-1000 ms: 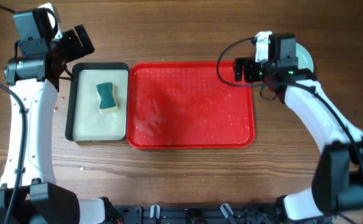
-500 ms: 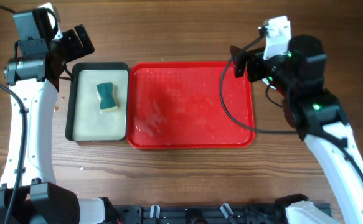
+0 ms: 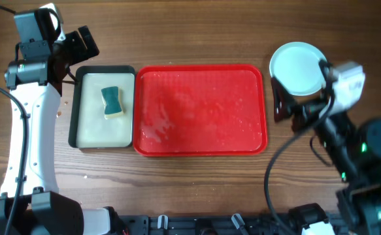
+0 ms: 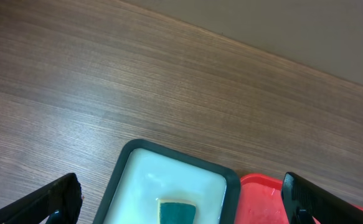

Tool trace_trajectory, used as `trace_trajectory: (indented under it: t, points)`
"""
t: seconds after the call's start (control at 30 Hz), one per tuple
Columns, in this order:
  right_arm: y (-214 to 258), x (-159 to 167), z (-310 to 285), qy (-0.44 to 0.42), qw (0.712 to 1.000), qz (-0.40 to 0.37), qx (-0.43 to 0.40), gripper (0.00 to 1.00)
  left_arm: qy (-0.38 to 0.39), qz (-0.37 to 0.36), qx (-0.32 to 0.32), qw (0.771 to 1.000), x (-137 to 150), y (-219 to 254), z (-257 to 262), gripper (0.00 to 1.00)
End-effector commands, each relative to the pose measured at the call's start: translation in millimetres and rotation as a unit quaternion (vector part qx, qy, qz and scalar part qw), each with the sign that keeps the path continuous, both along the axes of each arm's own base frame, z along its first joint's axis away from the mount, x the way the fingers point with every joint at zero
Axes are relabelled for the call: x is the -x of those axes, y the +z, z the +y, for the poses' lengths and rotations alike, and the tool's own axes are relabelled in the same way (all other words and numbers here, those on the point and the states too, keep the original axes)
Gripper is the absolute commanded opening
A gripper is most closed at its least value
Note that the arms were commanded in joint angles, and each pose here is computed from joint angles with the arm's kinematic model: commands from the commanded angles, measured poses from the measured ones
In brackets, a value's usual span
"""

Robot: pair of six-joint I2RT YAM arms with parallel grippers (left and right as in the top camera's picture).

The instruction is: Clean dirty plates on tray and stack at the side

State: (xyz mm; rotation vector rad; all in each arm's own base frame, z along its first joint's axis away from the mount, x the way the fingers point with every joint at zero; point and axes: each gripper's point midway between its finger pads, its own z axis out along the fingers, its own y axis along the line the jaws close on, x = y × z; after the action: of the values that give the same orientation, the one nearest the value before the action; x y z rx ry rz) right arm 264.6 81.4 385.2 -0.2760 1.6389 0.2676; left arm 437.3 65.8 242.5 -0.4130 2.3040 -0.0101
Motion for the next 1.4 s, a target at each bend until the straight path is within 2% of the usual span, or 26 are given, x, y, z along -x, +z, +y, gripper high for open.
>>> trace_trajectory:
  t: [0.0,0.2,0.37,0.63,0.83,1.1,1.27,1.37]
  points:
    - [-27.5,14.8,-19.2,-0.044,0.999,-0.021,0.014,1.00,0.004,-0.002,0.002,1.000,-1.0,1.1,0.6,1.00]
    - [-88.3,33.6,-25.0,-0.048,0.998,-0.024,0.014,1.00,0.004,-0.002,0.002,1.000,-1.0,1.1,0.6,1.00]
    - [-113.0,39.5,-31.5,-0.060,0.996,-0.060,0.001,1.00,0.004,-0.002,0.002,1.000,-1.0,1.1,0.6,1.00]
    - [-110.8,42.8,-48.9,-0.088,0.985,-0.150,-0.014,1.00,0.004,-0.002,0.002,1.000,-1.0,1.1,0.6,1.00]
    - [-95.9,45.0,-52.4,-0.095,0.964,-0.246,-0.027,1.00,0.004,-0.002,0.002,1.000,-1.0,1.1,0.6,1.00]
    - [-151.9,26.6,-54.7,-0.103,0.981,-0.162,-0.016,1.00,0.004,-0.002,0.002,1.000,-1.0,1.1,0.6,1.00]
    - [-206.4,19.0,-58.5,-0.115,0.992,-0.053,0.006,1.00,0.004,-0.002,0.002,1.000,-1.0,1.1,0.6,1.00]
    - [-209.7,19.0,-58.2,-0.114,0.992,-0.046,0.005,1.00,0.004,-0.002,0.002,1.000,-1.0,1.1,0.5,1.00]
